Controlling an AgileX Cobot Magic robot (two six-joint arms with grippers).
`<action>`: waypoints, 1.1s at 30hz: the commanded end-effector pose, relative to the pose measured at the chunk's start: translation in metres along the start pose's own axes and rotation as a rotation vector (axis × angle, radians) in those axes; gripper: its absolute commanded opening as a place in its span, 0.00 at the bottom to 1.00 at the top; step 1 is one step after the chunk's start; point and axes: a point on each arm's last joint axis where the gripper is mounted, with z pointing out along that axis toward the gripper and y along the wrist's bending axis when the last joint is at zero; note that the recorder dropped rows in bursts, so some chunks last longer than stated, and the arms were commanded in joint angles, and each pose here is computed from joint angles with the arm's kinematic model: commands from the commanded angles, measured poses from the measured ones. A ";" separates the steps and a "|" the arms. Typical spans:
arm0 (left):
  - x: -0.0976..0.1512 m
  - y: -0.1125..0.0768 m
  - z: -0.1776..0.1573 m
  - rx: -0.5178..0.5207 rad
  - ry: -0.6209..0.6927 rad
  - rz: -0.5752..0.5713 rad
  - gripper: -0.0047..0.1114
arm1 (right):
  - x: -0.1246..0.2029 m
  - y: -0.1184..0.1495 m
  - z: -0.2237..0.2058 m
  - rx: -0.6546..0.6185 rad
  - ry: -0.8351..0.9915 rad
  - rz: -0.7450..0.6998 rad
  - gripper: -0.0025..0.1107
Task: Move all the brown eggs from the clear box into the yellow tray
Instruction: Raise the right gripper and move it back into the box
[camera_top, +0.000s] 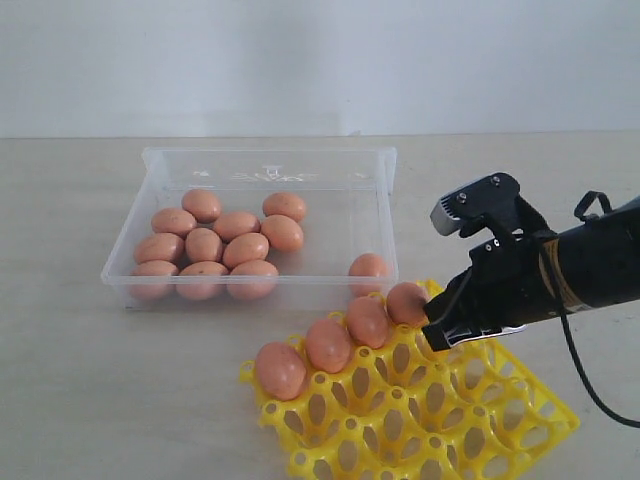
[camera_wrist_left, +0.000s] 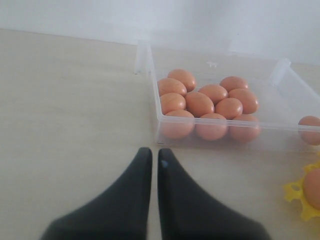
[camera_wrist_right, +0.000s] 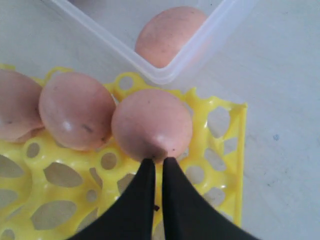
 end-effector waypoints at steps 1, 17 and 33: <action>0.001 0.000 0.001 0.000 -0.001 0.008 0.08 | -0.001 0.000 0.000 0.000 -0.003 -0.011 0.02; 0.001 0.000 0.001 0.000 -0.001 0.008 0.08 | -0.064 0.021 -0.037 -0.175 -0.231 -0.053 0.02; 0.001 0.000 0.001 0.000 -0.001 0.008 0.08 | -0.154 0.086 0.023 -0.261 -0.296 -0.142 0.02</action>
